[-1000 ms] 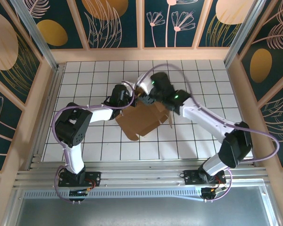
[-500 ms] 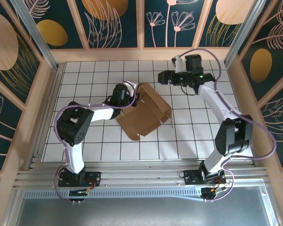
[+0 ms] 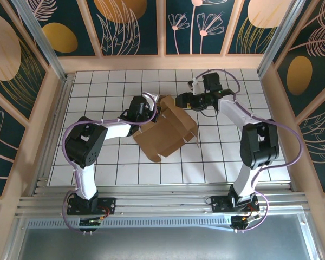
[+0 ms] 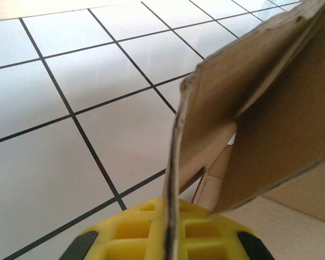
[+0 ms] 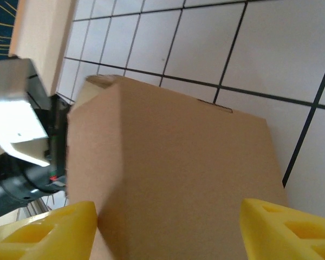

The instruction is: Fold the paper box

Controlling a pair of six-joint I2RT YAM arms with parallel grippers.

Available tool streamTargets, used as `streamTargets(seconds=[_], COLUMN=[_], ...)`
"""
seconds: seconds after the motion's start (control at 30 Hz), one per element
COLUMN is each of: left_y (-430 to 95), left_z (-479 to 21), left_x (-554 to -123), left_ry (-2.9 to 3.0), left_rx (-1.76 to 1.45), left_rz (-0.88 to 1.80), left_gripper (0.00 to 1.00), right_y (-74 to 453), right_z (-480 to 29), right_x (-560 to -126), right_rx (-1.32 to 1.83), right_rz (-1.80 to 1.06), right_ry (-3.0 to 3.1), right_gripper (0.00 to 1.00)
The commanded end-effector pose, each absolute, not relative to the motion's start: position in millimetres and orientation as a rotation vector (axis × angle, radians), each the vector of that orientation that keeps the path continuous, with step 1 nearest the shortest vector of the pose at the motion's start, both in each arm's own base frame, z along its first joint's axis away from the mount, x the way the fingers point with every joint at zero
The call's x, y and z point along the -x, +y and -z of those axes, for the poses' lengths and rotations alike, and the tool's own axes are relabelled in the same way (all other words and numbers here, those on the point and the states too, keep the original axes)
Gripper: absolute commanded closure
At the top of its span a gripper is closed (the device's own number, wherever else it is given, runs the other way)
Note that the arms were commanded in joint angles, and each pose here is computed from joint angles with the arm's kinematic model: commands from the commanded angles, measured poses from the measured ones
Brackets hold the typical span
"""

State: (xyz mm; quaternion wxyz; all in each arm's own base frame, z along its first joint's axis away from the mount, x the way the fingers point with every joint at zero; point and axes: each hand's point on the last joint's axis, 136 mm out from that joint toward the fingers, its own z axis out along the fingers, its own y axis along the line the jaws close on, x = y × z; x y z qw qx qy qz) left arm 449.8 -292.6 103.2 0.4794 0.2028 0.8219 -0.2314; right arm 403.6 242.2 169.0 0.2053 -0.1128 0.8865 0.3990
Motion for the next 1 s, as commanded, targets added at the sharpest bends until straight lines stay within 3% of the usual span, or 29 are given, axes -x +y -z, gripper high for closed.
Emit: streamTargets(seconds=[0.0,0.1,0.23,0.33,0.43,0.9,0.97], left_y=[-300,-300,-299,-298,-302,-356,-357], left_z=[-117,-118,-119,-120,-120,-136,-133], left_x=[-453,-453,-449,-444,-435,-387,-386], left_ry=[1.97,1.969,1.969,1.967,1.968,1.917,1.926], left_rx=[-0.522,-0.529,-0.543,-0.559,-0.616,-0.872,-0.87], left_rz=[0.568,0.565,0.569,0.565,0.598,1.087,1.109], left_gripper=[1.0,1.0,1.0,0.81,0.7,0.64,0.59], right_y=[249,245,248,248,249,248,247], right_z=[-167,-157,-159,-162,-162,-160,-158], right_x=[-406,-410,-408,-407,-406,-409,-409], right_rx=[0.328,0.304,0.311,0.312,0.313,0.294,0.288], right_rz=[-1.117,-1.073,-1.1,-1.117,-1.115,-1.108,-1.105], right_ry=[2.474,2.505,2.496,2.479,2.478,2.478,2.484], right_gripper=[0.32,0.36,0.33,0.32,0.34,0.39,0.41])
